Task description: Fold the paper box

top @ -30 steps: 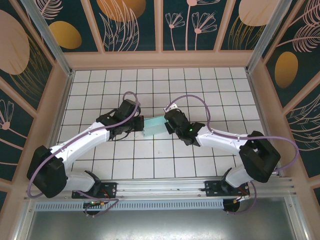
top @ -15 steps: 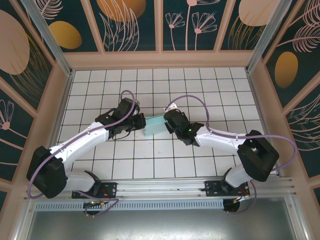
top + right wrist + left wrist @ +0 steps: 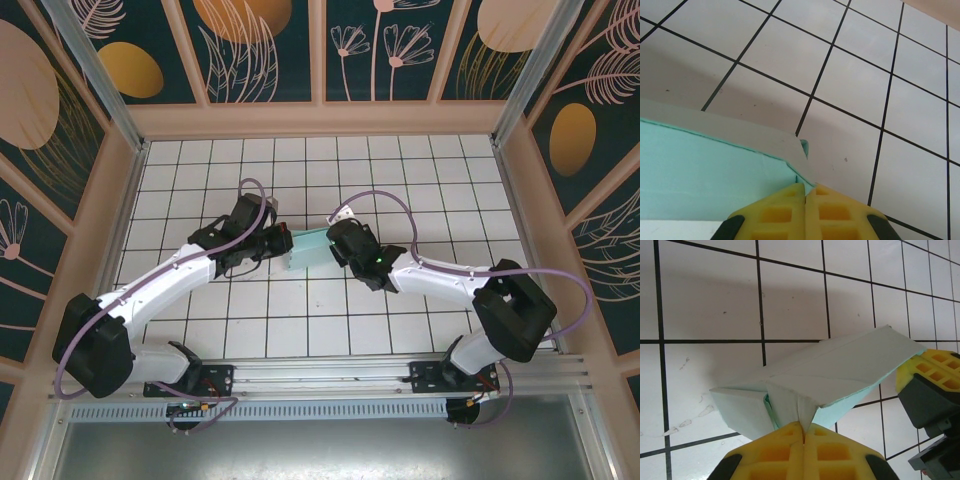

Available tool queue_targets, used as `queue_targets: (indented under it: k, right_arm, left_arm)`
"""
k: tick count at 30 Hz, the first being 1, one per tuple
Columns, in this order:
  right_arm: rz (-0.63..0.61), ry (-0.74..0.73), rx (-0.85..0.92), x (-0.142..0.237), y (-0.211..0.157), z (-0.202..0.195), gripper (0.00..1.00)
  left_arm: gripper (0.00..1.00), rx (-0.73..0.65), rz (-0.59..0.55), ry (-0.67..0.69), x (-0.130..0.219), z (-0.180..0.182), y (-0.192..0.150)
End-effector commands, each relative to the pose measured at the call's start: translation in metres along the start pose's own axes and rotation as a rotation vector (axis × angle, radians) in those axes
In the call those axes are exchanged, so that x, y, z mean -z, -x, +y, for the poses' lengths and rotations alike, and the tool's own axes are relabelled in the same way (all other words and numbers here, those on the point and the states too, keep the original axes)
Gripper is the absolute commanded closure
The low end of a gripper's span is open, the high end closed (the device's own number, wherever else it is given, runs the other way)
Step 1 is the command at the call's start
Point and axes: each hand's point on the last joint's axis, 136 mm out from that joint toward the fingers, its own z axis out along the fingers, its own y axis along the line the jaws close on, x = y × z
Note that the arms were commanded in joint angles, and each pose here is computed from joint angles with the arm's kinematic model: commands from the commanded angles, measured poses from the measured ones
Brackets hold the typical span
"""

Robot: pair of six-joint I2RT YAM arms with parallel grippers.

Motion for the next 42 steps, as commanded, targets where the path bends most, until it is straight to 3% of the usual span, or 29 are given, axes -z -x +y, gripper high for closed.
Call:
queue_targets:
  k: [1,24,27,29,31,34,37,42]
  right_arm:
    - [0.008,0.022,0.008,-0.002,-0.001,0.009,1.0]
    - [-0.046,0.17,-0.15,-0.003,-0.022,0.019,1.0]
    - [-0.103,0.201,-0.174,0.008,-0.006,0.018,0.89]
    - [-0.152,0.223,-0.189,0.017,0.007,0.017,0.77]
    - [-0.202,0.239,-0.215,0.027,0.021,0.013,0.57]
    - [-0.255,0.262,-0.26,0.039,0.036,0.005,0.39]
    - [-0.299,0.275,-0.332,0.048,0.048,-0.007,0.32]
    - [-0.304,0.321,-0.489,0.046,0.062,-0.027,0.3]
  left_arm:
    - [1.0,-0.052,-0.028,-0.009,-0.001,0.0,0.004]
    - [1.0,-0.075,0.049,0.076,-0.047,0.044,-0.029]
    - [1.0,-0.082,0.046,0.09,-0.046,0.046,-0.028]
    - [1.0,-0.086,0.047,0.096,-0.046,0.047,-0.028]
    - [1.0,-0.092,0.047,0.097,-0.045,0.046,-0.027]
    - [1.0,-0.098,0.047,0.098,-0.045,0.045,-0.026]
    - [1.0,-0.105,0.047,0.092,-0.045,0.043,-0.025]
    - [1.0,-0.111,0.05,0.09,-0.045,0.043,-0.025]
